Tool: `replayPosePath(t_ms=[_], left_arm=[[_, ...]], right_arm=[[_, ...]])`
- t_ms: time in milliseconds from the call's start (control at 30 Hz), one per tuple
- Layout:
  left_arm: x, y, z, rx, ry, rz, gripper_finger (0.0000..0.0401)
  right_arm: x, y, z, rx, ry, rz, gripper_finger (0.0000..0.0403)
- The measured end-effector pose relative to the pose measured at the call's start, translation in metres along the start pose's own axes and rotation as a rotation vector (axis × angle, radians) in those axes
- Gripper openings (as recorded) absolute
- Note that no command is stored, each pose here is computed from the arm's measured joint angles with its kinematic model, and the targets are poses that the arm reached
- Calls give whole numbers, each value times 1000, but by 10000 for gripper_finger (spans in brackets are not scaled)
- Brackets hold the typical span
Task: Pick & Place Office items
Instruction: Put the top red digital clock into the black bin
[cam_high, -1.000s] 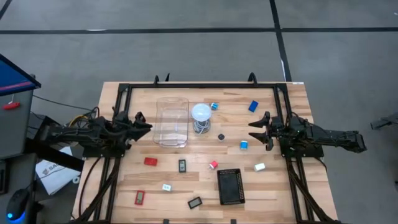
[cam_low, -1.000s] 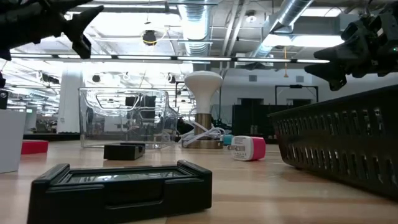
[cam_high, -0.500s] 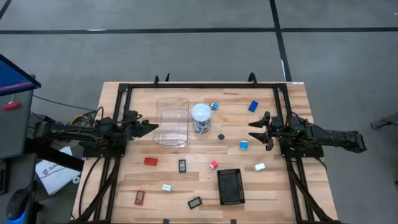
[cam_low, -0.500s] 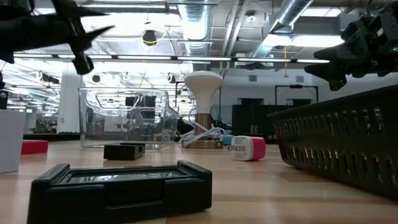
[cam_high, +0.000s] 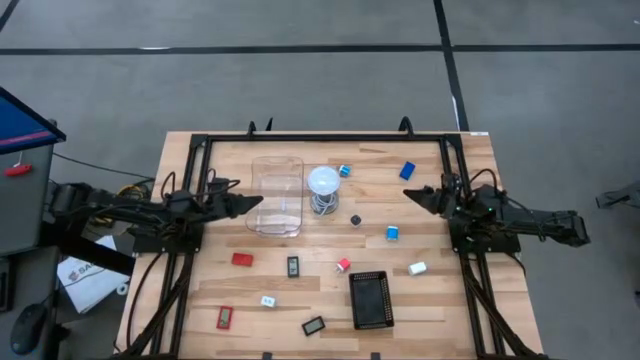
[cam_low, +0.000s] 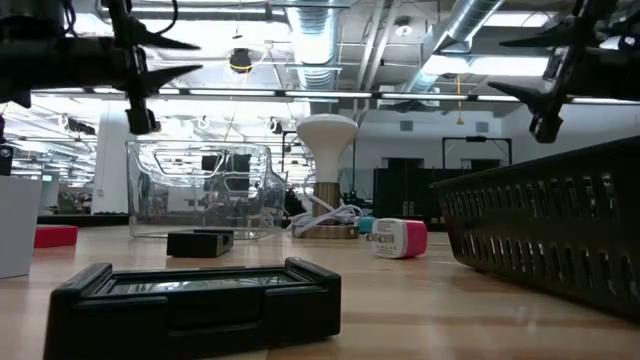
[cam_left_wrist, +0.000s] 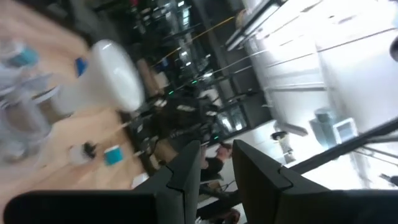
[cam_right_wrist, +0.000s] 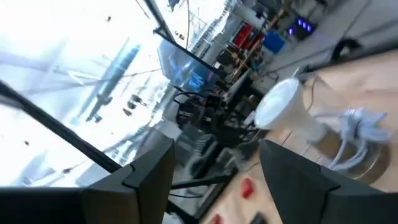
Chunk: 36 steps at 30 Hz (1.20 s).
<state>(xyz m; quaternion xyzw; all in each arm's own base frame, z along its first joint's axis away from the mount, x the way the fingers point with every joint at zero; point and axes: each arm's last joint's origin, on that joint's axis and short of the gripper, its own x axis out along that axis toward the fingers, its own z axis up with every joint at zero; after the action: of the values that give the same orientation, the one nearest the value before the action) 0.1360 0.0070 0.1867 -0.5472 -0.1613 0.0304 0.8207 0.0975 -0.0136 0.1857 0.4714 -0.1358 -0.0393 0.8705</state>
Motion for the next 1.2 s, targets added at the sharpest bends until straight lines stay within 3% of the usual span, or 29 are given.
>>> replayPosePath(t_ms=[267, 533, 667, 900, 1033, 1200], left_arm=[[-1, -16, 8, 159, -100, -161, 89], [-2, -18, 23, 171, -265, -164, 89], [-5, -25, 34, 195, -348, -253, 89], [-12, -60, 50, 308, -392, -533, 89], [-2, -84, 62, 365, -362, -535, 89], [9, -125, 80, 536, -383, -611, 89]], right_arm=[[-2, 15, 9, 41, -139, 119, 228], [-6, 25, 20, 19, -331, 159, 228], [-9, 30, 24, 8, -392, 202, 228], [-14, 38, 31, 42, -490, 269, 228], [-18, 44, 35, 17, -556, 314, 228], [-23, 49, 39, -34, -615, 352, 228]])
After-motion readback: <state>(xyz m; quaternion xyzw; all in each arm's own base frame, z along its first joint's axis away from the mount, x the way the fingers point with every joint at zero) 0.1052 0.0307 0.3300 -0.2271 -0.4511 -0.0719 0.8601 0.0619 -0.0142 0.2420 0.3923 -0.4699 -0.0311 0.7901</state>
